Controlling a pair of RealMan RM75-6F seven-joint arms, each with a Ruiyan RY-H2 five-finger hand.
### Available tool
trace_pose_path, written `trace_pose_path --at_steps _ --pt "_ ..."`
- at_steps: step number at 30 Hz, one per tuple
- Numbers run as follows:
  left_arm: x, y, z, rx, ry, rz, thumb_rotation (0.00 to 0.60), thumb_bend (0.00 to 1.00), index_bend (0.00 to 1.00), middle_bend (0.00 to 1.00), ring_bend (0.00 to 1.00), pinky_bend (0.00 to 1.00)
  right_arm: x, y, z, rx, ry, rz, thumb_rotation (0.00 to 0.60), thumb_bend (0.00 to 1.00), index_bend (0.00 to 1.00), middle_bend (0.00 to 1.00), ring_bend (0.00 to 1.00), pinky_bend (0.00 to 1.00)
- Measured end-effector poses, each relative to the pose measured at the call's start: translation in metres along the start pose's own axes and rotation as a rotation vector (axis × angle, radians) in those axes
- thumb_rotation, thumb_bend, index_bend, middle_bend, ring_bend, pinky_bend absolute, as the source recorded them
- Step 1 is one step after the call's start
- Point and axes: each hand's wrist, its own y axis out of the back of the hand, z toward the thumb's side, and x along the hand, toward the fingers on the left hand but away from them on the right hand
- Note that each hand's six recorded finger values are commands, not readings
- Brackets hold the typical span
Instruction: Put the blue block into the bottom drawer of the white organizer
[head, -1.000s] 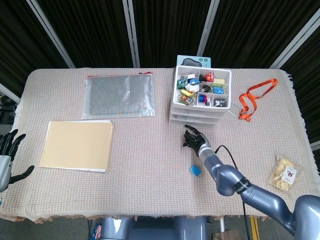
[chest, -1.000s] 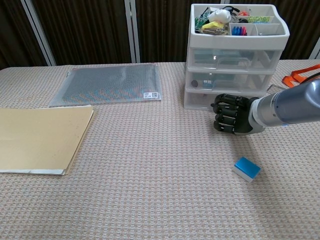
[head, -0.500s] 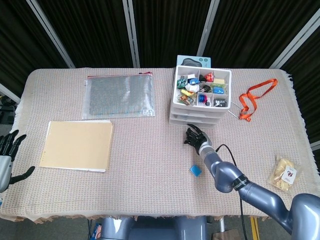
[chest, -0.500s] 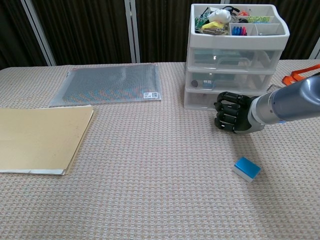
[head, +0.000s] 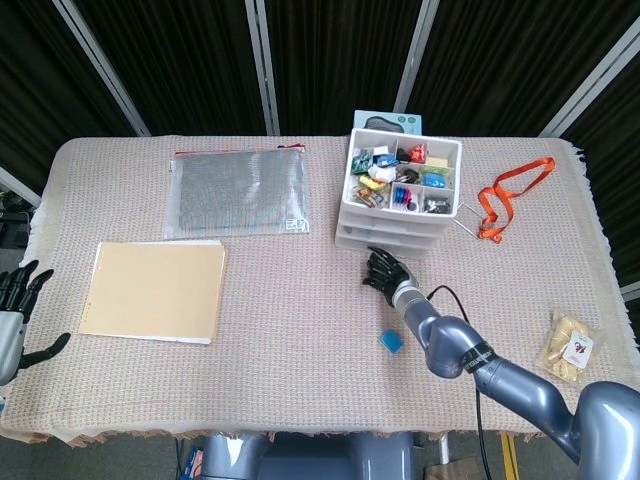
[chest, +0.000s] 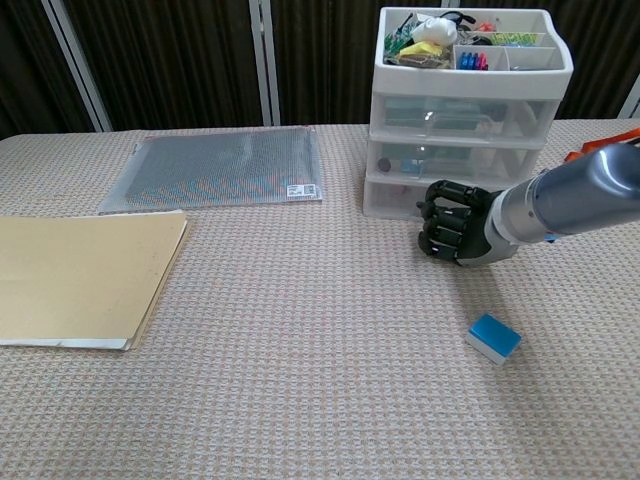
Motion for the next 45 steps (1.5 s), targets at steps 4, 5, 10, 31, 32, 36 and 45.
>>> trace_pose_path --at_steps 4,5,10,31,32,36,45 --pt "-0.001 0.000 0.001 -0.001 -0.002 -0.003 0.600 0.24 0.09 0.00 0.00 0.00 0.002 0.002 -0.002 0.003 -0.011 0.001 0.600 0.50 0.39 0.77 0.77 0.68" --pt "-0.001 0.000 0.001 0.000 -0.003 -0.003 0.600 0.24 0.09 0.00 0.00 0.00 0.002 0.002 -0.003 0.004 -0.013 0.002 0.600 0.50 0.39 0.77 0.77 0.68" --pt "-0.002 0.000 0.002 0.004 -0.006 -0.001 0.600 0.24 0.09 0.00 0.00 0.00 0.008 0.005 -0.006 0.004 -0.024 0.008 0.600 0.50 0.39 0.77 0.77 0.68" --pt "-0.004 -0.001 0.004 0.008 -0.021 0.007 0.600 0.24 0.10 0.00 0.00 0.00 0.041 0.015 -0.037 0.029 -0.085 0.049 0.600 0.51 0.40 0.77 0.77 0.68" --pt "-0.004 -0.001 0.004 0.008 -0.021 0.008 0.600 0.24 0.10 0.00 0.00 0.00 0.043 0.015 -0.038 0.031 -0.087 0.052 0.600 0.51 0.40 0.77 0.77 0.68" --pt "-0.004 -0.001 0.004 0.008 -0.023 0.010 0.600 0.24 0.10 0.00 0.00 0.00 0.050 0.014 -0.045 0.043 -0.101 0.070 0.600 0.50 0.40 0.77 0.77 0.68" --pt "-0.004 0.000 0.005 0.007 -0.024 0.013 0.600 0.24 0.10 0.00 0.00 0.00 0.058 0.024 -0.063 0.066 -0.146 0.068 0.600 0.50 0.37 0.77 0.77 0.68"
